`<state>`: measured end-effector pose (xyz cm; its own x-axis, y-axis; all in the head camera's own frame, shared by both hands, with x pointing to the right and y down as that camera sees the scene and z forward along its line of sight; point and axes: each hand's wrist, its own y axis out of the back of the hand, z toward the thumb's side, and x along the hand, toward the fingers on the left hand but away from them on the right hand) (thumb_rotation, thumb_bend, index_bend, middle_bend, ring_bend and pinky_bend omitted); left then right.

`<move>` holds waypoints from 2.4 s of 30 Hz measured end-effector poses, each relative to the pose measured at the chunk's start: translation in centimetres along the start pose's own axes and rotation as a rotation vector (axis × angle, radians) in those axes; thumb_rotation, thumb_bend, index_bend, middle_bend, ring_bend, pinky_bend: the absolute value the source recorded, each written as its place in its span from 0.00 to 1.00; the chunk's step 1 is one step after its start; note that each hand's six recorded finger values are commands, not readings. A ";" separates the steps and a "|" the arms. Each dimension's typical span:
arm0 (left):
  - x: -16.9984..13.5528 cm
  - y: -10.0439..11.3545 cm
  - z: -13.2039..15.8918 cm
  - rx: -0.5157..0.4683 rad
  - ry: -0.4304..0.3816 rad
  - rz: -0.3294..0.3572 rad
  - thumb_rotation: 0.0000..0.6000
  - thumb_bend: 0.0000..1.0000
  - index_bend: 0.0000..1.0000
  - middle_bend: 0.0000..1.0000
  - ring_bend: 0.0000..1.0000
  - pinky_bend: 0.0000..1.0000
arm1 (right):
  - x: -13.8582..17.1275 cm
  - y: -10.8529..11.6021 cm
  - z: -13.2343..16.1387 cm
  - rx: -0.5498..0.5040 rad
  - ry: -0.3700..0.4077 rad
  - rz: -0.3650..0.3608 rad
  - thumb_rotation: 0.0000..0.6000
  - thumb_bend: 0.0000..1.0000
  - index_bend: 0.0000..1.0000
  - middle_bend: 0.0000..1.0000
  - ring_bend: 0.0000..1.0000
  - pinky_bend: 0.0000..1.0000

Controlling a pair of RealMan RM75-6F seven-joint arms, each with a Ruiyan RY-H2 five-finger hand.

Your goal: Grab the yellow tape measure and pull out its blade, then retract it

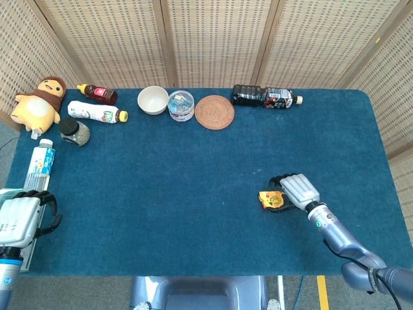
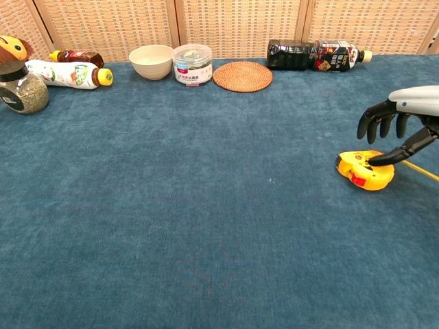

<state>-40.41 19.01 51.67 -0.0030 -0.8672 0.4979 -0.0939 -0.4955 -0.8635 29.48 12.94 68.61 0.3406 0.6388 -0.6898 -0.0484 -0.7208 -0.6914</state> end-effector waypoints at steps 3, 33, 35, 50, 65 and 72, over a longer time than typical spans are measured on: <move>0.0 0.1 0.0 -0.002 -0.003 0.002 1.00 0.27 0.64 0.52 0.40 0.37 | 0.2 -0.5 0.2 0.002 -0.008 -0.004 0.57 0.19 0.29 0.37 0.36 0.39; -0.8 1.1 -0.7 0.003 0.015 0.029 1.00 0.27 0.64 0.52 0.40 0.37 | -0.3 -2.2 0.5 0.138 0.028 -0.090 0.58 0.19 0.31 0.38 0.38 0.41; -0.8 1.2 -0.7 0.003 0.016 0.032 1.00 0.27 0.64 0.52 0.40 0.37 | -0.3 -2.3 0.3 0.146 0.029 -0.093 0.58 0.19 0.31 0.39 0.38 0.41; -1.2 1.6 -1.0 0.008 0.032 0.040 1.00 0.27 0.64 0.52 0.40 0.37 | -0.4 -3.3 -0.2 0.162 0.050 -0.109 0.58 0.19 0.34 0.41 0.40 0.43; -1.4 1.6 -1.2 0.008 0.040 0.040 1.00 0.27 0.64 0.52 0.40 0.37 | -0.7 -3.7 -0.7 0.173 0.047 -0.102 0.59 0.19 0.37 0.42 0.41 0.44; -1.4 1.5 -1.1 0.010 0.038 0.040 1.00 0.27 0.64 0.52 0.40 0.37 | -0.7 -4.0 -1.2 0.169 0.037 -0.089 0.59 0.19 0.41 0.45 0.44 0.45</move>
<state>-41.69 19.51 49.73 -0.0445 -0.8838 0.4658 -0.0835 -0.4614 -0.8833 30.58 15.07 72.10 0.3844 0.6854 -0.6184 -0.1723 -0.6049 -0.7775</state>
